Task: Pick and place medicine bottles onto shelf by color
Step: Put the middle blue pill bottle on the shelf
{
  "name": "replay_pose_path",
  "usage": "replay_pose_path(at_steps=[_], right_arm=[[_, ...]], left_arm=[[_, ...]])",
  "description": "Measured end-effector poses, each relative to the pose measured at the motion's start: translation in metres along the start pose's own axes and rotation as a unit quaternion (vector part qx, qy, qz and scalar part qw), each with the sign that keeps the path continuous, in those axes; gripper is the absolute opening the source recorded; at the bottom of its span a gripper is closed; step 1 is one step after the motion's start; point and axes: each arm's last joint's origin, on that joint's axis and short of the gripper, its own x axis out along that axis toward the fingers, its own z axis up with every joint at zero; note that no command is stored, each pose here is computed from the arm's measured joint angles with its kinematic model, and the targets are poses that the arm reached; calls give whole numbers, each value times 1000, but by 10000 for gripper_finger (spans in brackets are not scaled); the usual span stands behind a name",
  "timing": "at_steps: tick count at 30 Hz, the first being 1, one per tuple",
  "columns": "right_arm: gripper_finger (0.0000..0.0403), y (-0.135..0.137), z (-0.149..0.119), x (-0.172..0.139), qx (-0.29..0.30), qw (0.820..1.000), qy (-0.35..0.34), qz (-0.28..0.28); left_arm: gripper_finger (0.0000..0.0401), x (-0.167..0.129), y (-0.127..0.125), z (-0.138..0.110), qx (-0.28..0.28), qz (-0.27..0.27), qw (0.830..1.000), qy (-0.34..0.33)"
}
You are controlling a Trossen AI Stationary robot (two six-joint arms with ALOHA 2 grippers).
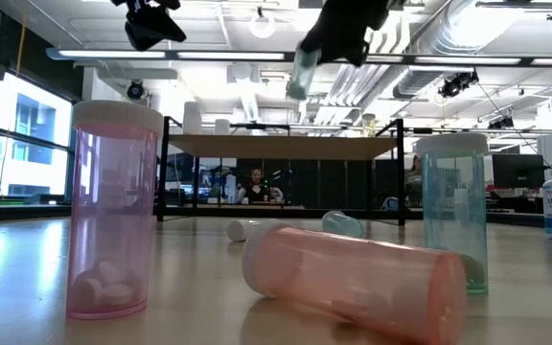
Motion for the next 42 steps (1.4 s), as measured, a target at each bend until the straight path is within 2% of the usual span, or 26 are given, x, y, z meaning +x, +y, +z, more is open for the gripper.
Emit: replay_pose_path(at_steps=[5, 10, 13, 20, 27, 35, 42], right_arm=[[103, -24, 12, -33, 23, 998, -50, -30], [103, -49, 19, -61, 37, 991, -95, -85], [103, -65, 22, -75, 49, 986, -115, -112], [103, -101, 26, -99, 79, 973, -140, -167], [103, -130, 45, -134, 100, 955, -174, -219], [103, -154, 56, -166, 121, 934, -200, -270], [103, -166, 60, -188, 146, 918, -218, -297]], left_arm=[[223, 0, 1, 0, 0, 25, 1000, -7], [223, 0, 3, 1, 1, 50, 999, -14], [223, 0, 4, 1, 21, 66, 997, -17], [223, -1, 8, 5, 55, 123, 990, -40], [223, -4, 22, 14, 59, 163, 982, -71], [223, -9, 42, 17, 35, 201, 976, -76], [223, -10, 48, 18, 26, 212, 974, -77]])
